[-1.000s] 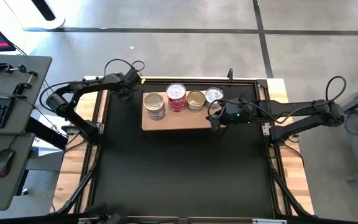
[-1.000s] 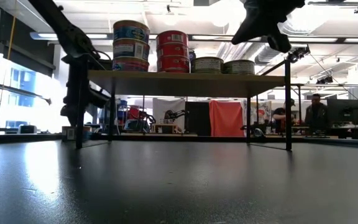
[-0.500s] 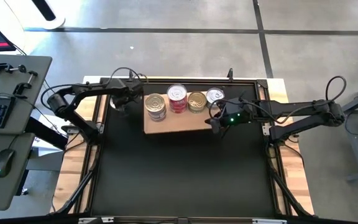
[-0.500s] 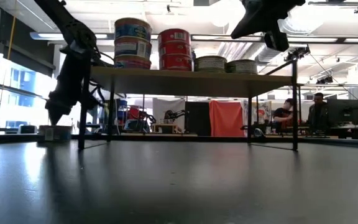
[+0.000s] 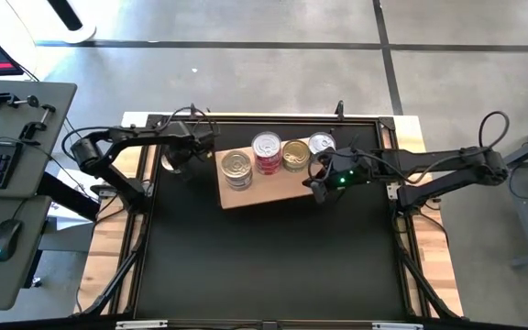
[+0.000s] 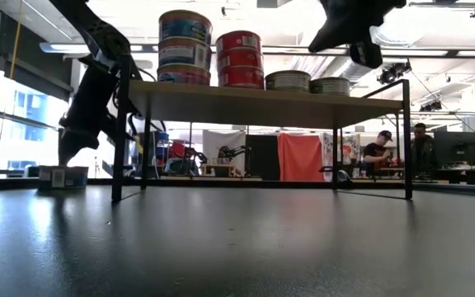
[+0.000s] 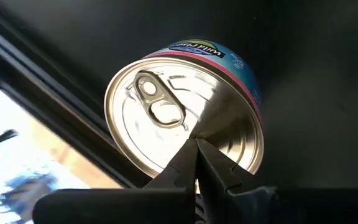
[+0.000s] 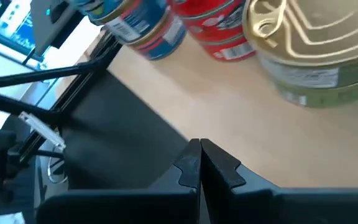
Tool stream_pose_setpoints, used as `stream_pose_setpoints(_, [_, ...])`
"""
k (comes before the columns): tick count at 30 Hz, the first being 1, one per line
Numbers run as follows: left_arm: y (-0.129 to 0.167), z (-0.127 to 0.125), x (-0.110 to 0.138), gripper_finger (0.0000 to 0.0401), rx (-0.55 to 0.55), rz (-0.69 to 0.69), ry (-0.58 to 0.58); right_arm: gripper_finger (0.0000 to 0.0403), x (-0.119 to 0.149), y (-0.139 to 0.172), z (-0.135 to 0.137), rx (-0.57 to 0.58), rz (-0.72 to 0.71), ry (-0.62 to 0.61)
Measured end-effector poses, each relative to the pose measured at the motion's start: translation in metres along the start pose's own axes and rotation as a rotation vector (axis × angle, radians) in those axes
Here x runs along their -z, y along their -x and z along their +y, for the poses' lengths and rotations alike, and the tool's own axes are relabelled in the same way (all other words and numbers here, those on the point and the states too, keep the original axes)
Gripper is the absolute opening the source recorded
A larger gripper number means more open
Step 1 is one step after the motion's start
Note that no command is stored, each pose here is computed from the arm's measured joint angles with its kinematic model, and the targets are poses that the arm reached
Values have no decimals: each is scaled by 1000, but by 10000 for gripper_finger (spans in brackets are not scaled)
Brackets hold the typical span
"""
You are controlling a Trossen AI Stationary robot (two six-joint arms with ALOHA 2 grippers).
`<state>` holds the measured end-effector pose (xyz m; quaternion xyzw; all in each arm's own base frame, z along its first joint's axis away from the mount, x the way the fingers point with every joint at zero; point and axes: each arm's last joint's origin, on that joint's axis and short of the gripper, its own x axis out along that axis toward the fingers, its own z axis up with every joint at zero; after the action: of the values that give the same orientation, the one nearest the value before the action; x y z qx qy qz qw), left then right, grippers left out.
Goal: Stack canned seafood by type on shelf
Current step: Move the blue and red tuna can to the center of the table
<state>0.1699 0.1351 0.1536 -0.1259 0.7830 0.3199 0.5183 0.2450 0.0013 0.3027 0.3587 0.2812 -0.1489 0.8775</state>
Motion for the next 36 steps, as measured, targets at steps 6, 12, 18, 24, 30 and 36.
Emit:
stream_pose_setpoints(6, [6,20,-1,0,126,-24,66,0,10,2,-16,185,79,-64])
stream_pose_setpoints(12, [11,35,-1,0,235,-110,140,0,14,10,-23,371,56,-80])
stream_pose_setpoints(18, [11,40,-4,0,299,-157,174,0,0,21,-30,506,-13,-79])
stream_pose_setpoints(24, [12,40,-4,0,325,-164,153,0,0,26,-41,575,76,-82])
stream_pose_setpoints(30, [11,32,1,0,330,-130,158,0,2,28,-43,592,98,-71])
stream_pose_setpoints(36, [16,9,8,0,371,-106,146,0,3,29,-44,607,113,-68])
